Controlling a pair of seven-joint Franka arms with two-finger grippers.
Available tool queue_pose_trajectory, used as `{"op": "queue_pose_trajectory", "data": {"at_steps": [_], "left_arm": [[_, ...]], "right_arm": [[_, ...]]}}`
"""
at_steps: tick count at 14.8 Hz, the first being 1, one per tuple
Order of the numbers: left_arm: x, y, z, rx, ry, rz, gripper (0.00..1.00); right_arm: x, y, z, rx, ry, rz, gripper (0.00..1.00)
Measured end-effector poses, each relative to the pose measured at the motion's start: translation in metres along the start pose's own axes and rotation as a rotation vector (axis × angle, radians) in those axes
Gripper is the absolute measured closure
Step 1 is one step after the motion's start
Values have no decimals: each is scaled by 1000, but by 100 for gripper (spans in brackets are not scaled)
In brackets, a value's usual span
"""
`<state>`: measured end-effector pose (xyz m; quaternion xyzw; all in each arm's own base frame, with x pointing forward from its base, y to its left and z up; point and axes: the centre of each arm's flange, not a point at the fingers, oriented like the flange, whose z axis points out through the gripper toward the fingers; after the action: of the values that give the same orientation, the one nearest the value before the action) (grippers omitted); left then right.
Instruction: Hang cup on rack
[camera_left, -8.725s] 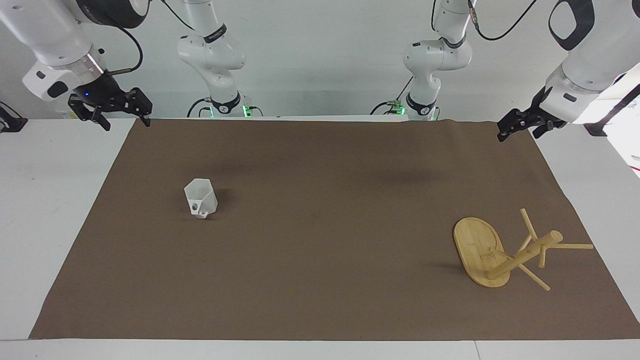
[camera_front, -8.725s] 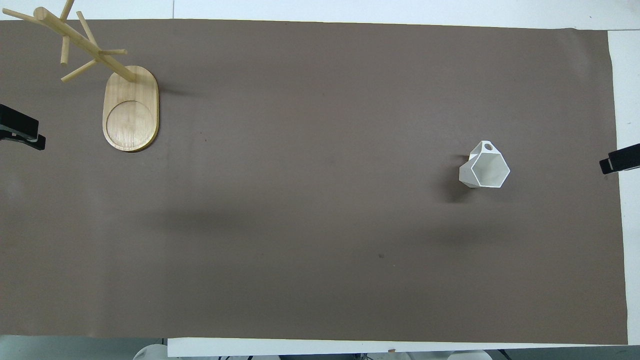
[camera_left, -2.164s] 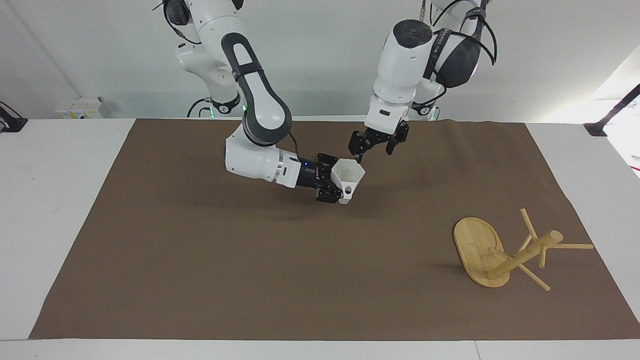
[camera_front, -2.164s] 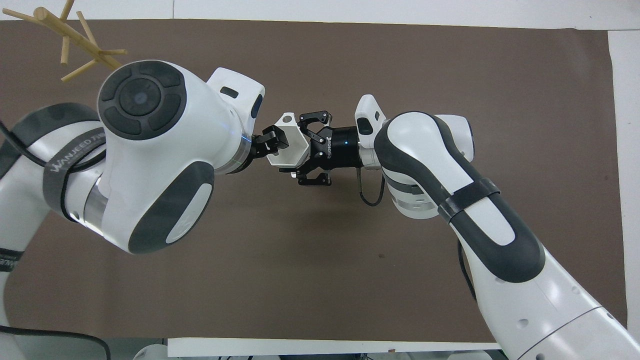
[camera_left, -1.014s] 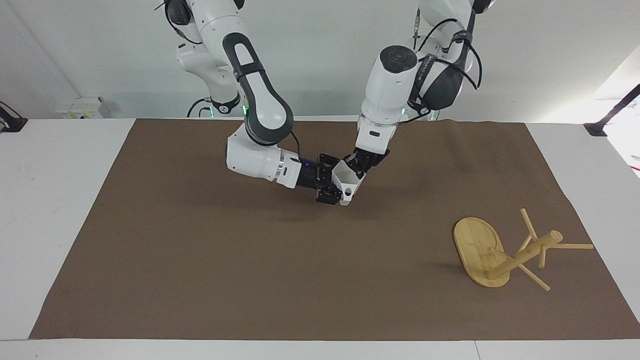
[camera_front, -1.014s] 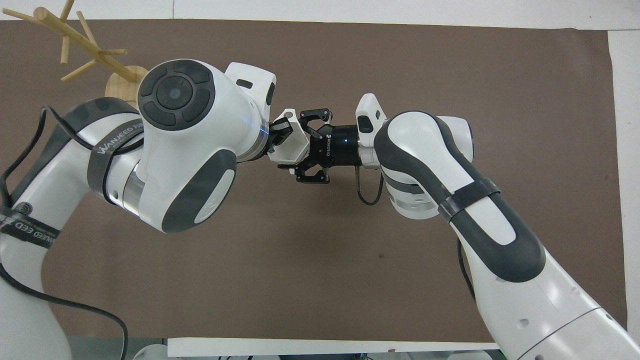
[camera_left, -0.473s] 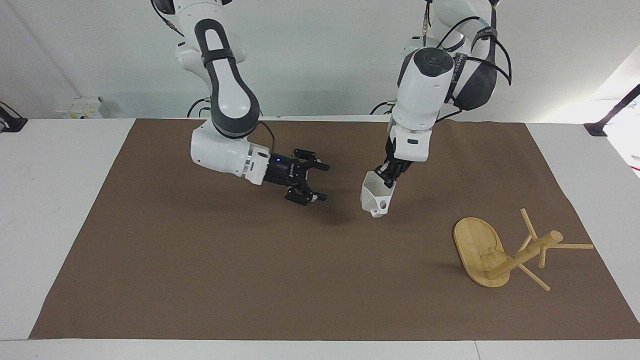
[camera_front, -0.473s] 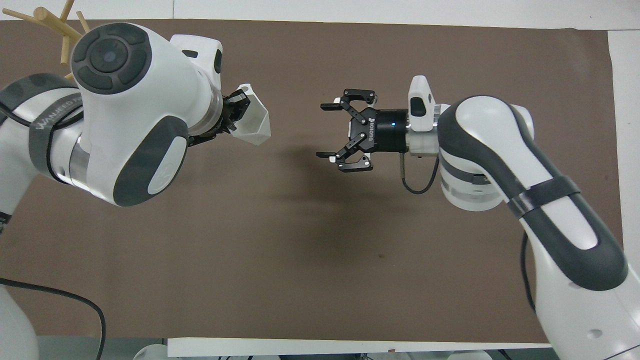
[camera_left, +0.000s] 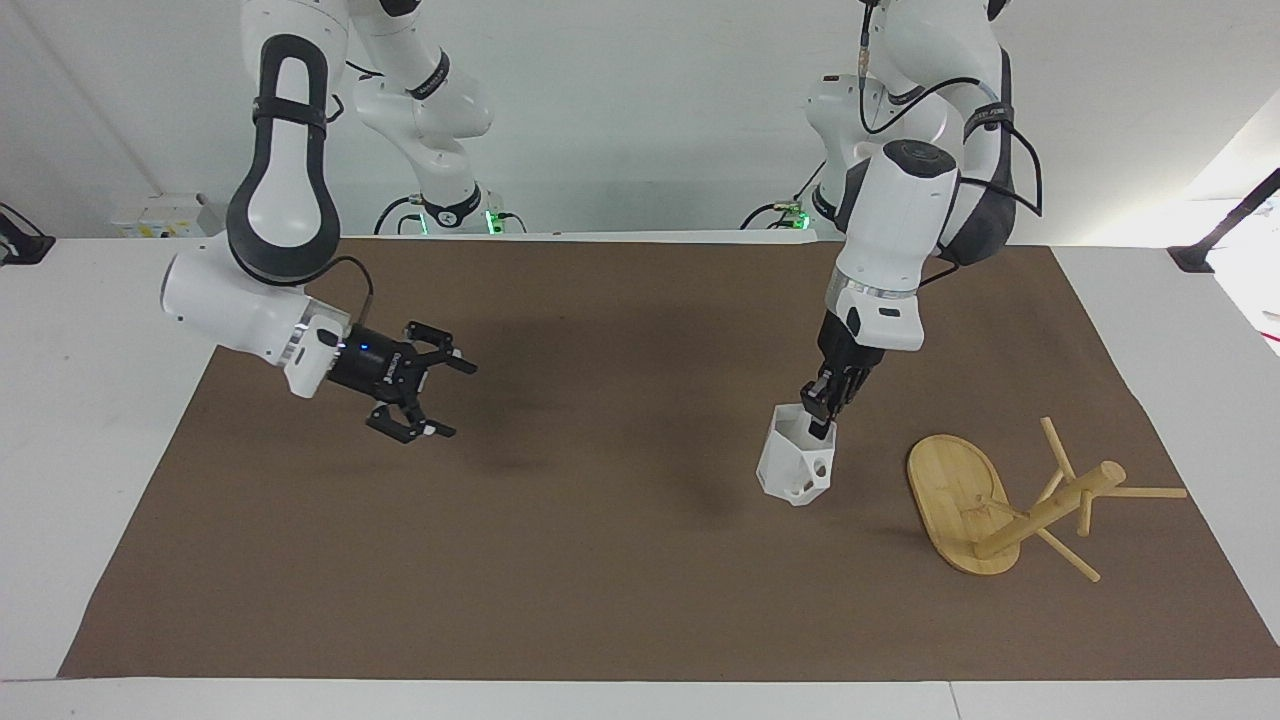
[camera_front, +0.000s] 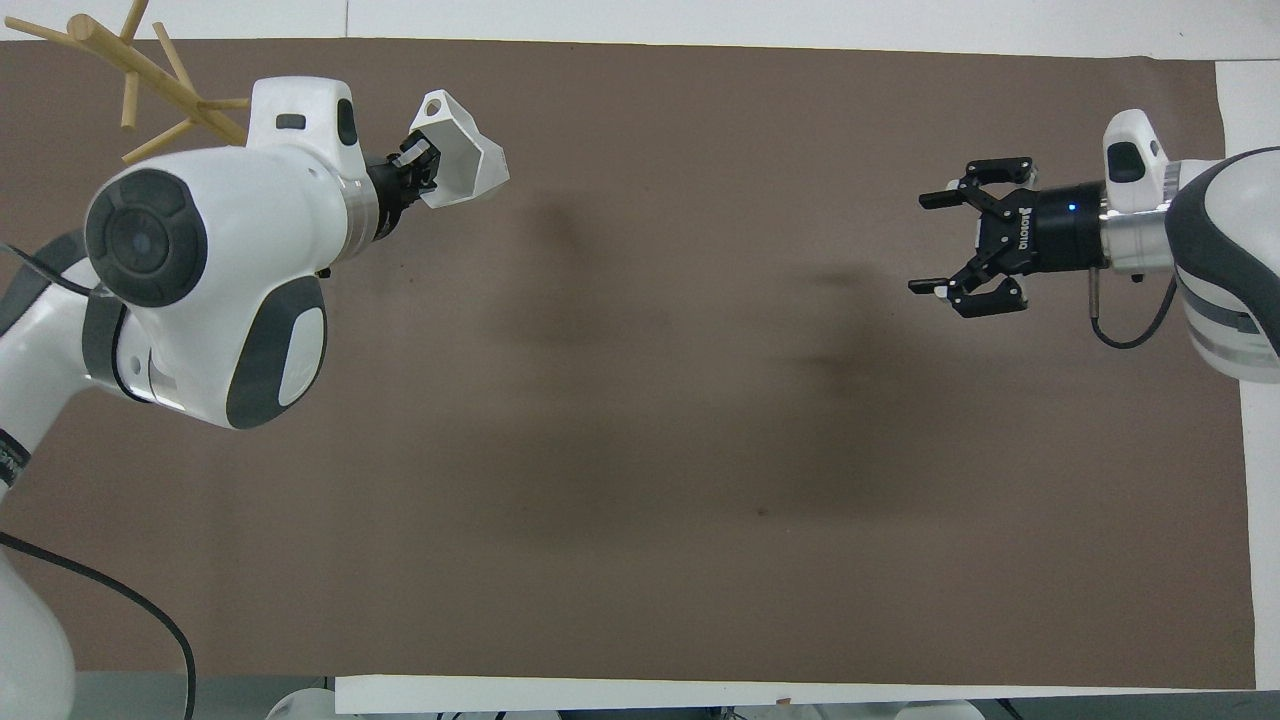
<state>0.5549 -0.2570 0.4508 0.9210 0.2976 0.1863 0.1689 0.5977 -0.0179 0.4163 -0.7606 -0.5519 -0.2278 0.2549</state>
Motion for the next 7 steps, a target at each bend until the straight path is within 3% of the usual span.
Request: {"op": "queue_pose_trajectory", "data": {"at_steps": [3, 5, 7], "left_arm": [[-19, -59, 0, -154, 99, -20, 96], [-26, -105, 1, -224, 160, -46, 96], [-24, -134, 2, -233, 190, -73, 96]], "right_arm": [[8, 10, -39, -89, -210, 97, 0], [9, 17, -69, -168, -277, 233, 0], [9, 20, -98, -216, -339, 354, 0]]}}
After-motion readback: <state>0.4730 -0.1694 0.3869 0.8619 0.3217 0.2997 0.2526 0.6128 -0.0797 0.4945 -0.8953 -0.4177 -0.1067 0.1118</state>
